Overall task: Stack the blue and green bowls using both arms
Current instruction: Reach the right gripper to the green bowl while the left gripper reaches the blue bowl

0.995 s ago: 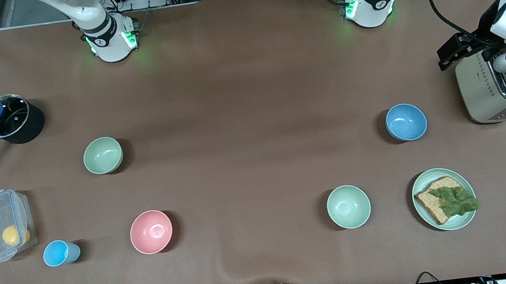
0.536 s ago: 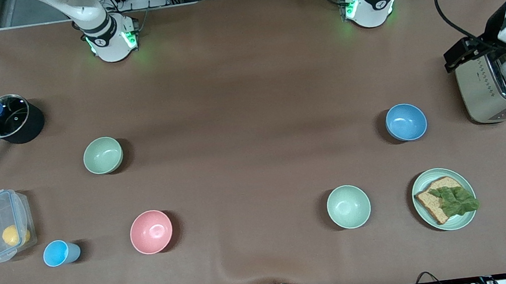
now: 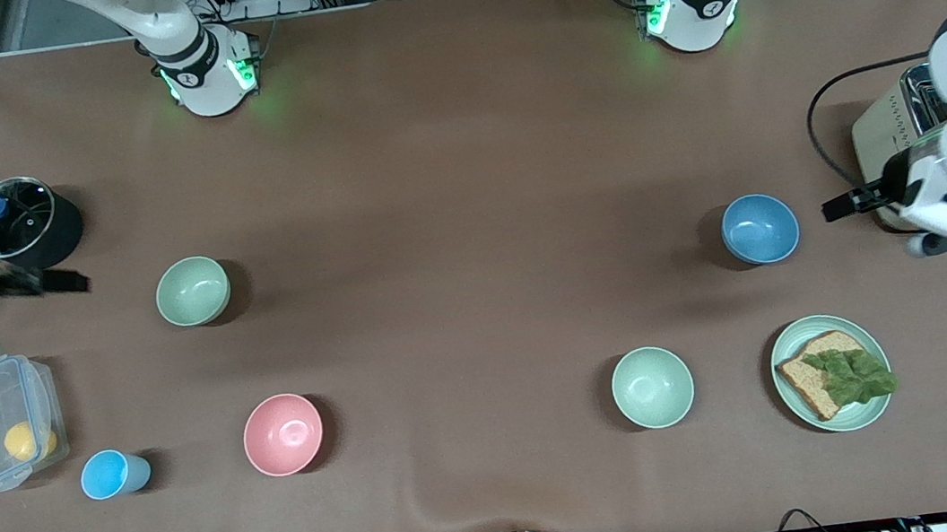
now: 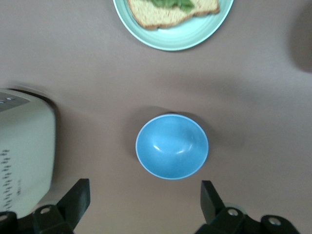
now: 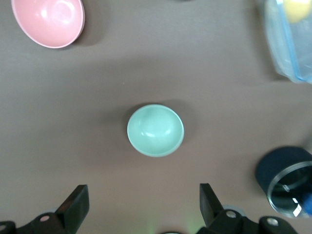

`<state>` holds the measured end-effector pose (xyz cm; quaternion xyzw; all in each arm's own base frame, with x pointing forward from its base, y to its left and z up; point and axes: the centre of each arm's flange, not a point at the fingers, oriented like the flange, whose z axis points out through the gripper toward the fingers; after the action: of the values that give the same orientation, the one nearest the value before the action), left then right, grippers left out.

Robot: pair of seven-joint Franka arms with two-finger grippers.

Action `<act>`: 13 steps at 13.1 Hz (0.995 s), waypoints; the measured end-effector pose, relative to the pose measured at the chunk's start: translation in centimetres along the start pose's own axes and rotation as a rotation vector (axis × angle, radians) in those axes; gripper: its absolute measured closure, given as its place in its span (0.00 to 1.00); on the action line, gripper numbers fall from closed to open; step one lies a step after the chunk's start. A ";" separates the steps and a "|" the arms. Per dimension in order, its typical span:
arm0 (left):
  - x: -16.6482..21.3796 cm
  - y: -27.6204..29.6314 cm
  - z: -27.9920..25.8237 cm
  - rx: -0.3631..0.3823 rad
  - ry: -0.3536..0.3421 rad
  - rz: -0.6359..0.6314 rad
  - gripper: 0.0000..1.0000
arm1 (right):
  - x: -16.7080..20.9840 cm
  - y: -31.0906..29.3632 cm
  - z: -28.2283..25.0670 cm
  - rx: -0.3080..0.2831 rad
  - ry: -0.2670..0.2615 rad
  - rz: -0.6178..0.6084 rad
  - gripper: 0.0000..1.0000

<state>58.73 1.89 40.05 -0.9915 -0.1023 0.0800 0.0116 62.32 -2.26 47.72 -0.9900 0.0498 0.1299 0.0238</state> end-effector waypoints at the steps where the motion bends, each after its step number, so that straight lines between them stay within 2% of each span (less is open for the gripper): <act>1: -0.2 0.2 1.9 -0.001 -0.001 0.004 0.00 | 1.5 -1.0 2.9 -0.004 0.001 -0.013 0.00; 2: -0.3 0.3 3.9 -0.003 0.001 0.006 0.00 | 2.4 -1.8 5.9 -0.008 -0.008 -0.025 0.00; 4: -0.4 -0.3 7.6 -0.002 0.007 0.005 0.00 | 2.4 -3.1 10.9 -0.019 -0.061 -0.044 0.00; 6: -0.2 -0.8 10.8 0.007 0.004 0.008 0.00 | 1.6 -4.4 13.8 -0.031 -0.113 -0.078 0.00; 8: 0.0 -1.2 13.6 0.011 -0.009 0.012 0.04 | 1.5 -5.4 16.4 -0.035 -0.149 -0.163 0.00; 13: 0.5 -2.1 17.1 0.016 -0.040 0.007 0.11 | 4.1 -4.0 24.0 -0.022 -0.165 -0.313 0.00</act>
<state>56.08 4.14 23.19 -0.9899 -0.0983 0.1009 0.0170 60.52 2.82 23.60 -0.9718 -0.1084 0.2062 0.0368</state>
